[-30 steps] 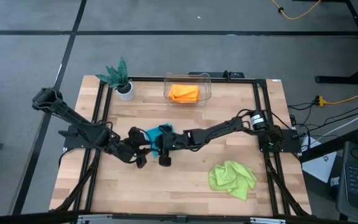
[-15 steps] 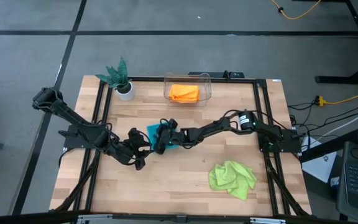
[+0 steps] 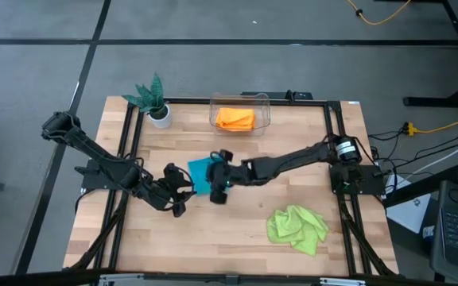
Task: Fold microfiber towels
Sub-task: Fold the blue microfiber towel
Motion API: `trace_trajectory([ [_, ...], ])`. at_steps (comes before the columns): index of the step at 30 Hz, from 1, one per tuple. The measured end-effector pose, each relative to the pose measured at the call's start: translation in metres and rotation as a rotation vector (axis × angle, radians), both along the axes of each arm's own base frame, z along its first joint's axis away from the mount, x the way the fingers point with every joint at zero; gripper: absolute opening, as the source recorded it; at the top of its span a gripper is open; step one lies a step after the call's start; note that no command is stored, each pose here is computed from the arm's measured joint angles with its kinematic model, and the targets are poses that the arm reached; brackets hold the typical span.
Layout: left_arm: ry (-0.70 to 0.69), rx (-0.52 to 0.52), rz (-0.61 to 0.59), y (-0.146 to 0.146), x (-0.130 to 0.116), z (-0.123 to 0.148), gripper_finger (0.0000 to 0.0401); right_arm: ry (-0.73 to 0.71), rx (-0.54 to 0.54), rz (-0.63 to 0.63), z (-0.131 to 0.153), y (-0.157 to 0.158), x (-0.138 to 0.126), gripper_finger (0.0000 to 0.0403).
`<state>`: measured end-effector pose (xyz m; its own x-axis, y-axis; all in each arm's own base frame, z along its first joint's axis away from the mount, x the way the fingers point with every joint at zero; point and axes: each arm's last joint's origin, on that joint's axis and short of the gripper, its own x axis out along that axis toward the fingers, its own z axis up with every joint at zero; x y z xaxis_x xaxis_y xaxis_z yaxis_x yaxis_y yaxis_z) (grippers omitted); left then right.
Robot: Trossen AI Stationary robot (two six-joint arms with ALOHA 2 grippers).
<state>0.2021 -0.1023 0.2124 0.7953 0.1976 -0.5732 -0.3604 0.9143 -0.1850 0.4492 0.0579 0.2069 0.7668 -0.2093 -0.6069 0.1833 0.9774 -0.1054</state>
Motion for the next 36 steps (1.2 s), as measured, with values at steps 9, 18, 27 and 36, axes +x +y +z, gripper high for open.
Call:
trace_trajectory([
  [9, 0.124, 0.024, -0.042, -0.008, 0.01, -0.027, 0.0141, 0.249, 0.018, 0.031, -0.022, 0.031, -0.023, 0.0165],
  [18, 0.199, 0.066, -0.01, -0.01, 0.023, -0.055, 0.0156, 0.295, -0.037, 0.135, -0.023, 0.04, -0.027, 0.0165],
  [27, 0.233, 0.149, 0.001, 0.002, 0.034, -0.064, 0.0197, 0.248, -0.01, 0.114, -0.021, 0.04, -0.024, 0.0165],
  [36, 0.308, 0.177, -0.077, 0.001, 0.037, -0.078, 0.0199, 0.349, 0.022, 0.202, -0.038, 0.038, -0.024, 0.0175],
])
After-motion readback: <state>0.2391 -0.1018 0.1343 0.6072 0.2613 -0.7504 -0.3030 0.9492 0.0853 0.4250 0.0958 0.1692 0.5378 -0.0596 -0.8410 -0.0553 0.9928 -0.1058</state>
